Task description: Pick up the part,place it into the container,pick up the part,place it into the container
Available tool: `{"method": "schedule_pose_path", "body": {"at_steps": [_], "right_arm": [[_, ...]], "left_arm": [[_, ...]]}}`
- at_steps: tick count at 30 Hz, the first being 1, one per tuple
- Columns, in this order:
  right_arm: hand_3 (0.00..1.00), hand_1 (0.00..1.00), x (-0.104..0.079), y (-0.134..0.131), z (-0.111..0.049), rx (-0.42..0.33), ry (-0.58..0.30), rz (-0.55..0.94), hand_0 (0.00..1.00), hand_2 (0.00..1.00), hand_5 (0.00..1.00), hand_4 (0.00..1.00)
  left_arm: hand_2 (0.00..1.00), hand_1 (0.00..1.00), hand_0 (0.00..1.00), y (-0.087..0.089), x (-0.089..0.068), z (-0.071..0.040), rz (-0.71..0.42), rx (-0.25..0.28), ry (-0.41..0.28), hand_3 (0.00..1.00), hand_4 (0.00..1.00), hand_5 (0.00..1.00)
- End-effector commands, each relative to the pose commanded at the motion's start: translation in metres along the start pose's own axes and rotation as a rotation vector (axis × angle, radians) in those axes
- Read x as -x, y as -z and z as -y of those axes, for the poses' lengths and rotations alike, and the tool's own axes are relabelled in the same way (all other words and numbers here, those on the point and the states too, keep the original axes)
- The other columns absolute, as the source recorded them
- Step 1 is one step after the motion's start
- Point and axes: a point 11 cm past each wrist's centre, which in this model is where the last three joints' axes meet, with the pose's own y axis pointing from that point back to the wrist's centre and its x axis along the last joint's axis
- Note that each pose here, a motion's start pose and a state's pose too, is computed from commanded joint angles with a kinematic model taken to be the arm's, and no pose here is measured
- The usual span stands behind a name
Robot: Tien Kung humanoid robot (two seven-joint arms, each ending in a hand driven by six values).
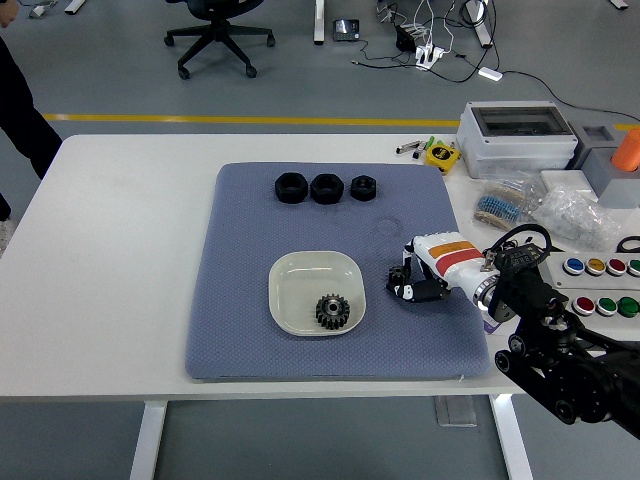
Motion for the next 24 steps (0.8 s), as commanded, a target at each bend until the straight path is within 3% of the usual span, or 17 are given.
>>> {"method": "schedule_pose_path", "body": {"at_steps": [12,24], "right_arm": [[0.271,0.039,0.001,-0.001,-0.001,0.004,-0.004,0.030,0.056,0.135,0.538,0.763],[0.269,0.038,-0.009,0.004,-0.001,-0.013,-0.039,0.059,0.045,0.134,0.577,0.749]], "left_arm": [[0.662,0.700,0.744,0.001,0.000,0.000,0.009,-0.003,0.000,0.581,0.641,0.608],[0.660,0.701,0.744,0.002,0.001,0.000,0.014,-0.004,0.002,0.581,0.641,0.608]]}}
